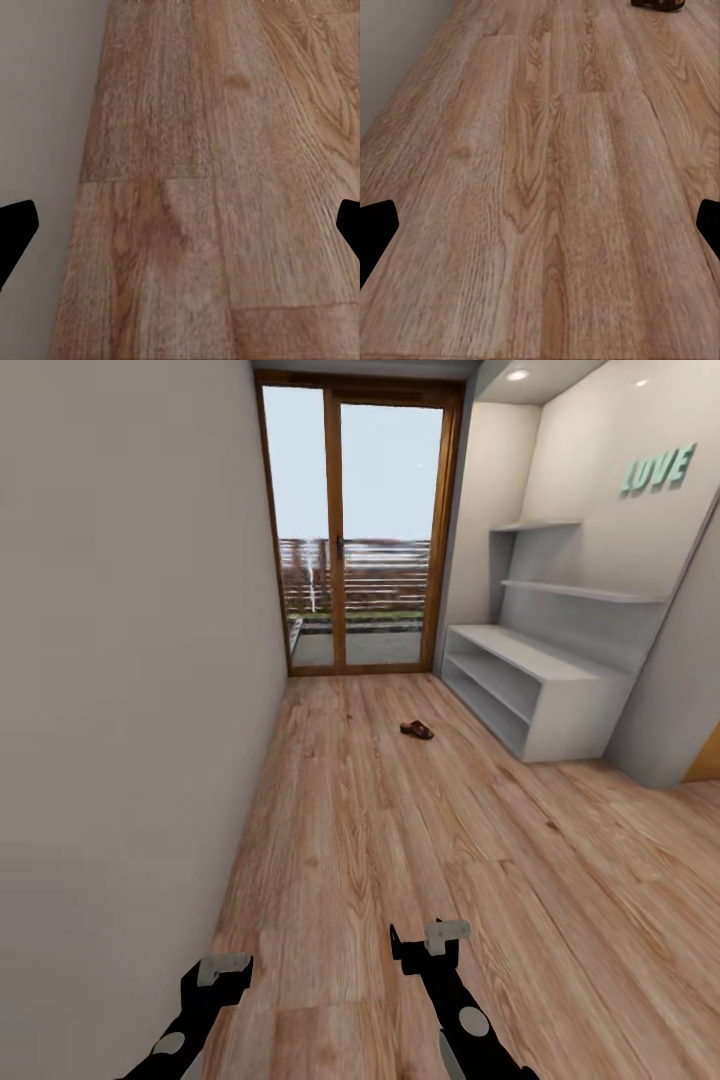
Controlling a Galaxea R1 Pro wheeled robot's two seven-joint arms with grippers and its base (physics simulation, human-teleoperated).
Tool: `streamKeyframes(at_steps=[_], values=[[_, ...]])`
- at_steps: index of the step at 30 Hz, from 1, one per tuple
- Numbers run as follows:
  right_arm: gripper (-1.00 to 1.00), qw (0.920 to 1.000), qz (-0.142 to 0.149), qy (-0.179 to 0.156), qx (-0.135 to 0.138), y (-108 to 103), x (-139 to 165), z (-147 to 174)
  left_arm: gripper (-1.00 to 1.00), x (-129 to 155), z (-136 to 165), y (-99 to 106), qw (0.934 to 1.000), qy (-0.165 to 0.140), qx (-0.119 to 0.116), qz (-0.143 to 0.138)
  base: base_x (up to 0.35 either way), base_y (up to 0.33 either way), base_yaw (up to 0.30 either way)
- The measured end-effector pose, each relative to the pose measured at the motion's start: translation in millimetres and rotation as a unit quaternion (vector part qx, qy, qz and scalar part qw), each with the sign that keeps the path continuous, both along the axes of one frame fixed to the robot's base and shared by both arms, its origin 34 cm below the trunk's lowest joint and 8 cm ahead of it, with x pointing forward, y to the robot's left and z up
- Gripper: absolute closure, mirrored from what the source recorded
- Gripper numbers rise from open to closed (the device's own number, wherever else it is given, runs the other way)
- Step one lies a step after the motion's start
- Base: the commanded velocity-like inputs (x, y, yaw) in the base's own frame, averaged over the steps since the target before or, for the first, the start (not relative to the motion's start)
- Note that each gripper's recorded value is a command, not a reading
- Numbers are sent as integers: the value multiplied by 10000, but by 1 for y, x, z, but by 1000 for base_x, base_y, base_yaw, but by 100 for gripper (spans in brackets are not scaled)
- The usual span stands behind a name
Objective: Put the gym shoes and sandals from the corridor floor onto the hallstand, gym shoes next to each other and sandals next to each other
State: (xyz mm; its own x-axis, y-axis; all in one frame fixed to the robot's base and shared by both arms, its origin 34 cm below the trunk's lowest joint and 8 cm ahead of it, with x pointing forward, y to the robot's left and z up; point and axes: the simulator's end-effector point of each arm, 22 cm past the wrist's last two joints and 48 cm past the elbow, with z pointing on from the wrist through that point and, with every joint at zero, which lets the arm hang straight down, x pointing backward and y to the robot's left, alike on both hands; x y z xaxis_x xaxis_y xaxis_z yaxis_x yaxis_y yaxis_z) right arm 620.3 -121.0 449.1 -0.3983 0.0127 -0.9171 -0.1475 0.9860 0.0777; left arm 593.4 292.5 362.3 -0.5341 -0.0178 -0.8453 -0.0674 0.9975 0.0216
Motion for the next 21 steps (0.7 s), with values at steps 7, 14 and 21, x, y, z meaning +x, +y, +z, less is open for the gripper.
streamKeyframes(at_steps=[7, 14, 21], values=[[-100, 10000, 0, -1, 0, 0, 0, 0, -100, 0, 0, 0, 10000, -1, -1, 2, 304, 0, 0], [-100, 10000, 0, 3, 0, 0, 0, 0, -100, 0, 0, 0, 10000, 2, -1, 2, 172, 0, 0], [-100, 10000, 1, 6, -1, 0, 0, -1, -100, 0, 0, 0, 10000, 1, 0, 1, 83, 0, 0]])
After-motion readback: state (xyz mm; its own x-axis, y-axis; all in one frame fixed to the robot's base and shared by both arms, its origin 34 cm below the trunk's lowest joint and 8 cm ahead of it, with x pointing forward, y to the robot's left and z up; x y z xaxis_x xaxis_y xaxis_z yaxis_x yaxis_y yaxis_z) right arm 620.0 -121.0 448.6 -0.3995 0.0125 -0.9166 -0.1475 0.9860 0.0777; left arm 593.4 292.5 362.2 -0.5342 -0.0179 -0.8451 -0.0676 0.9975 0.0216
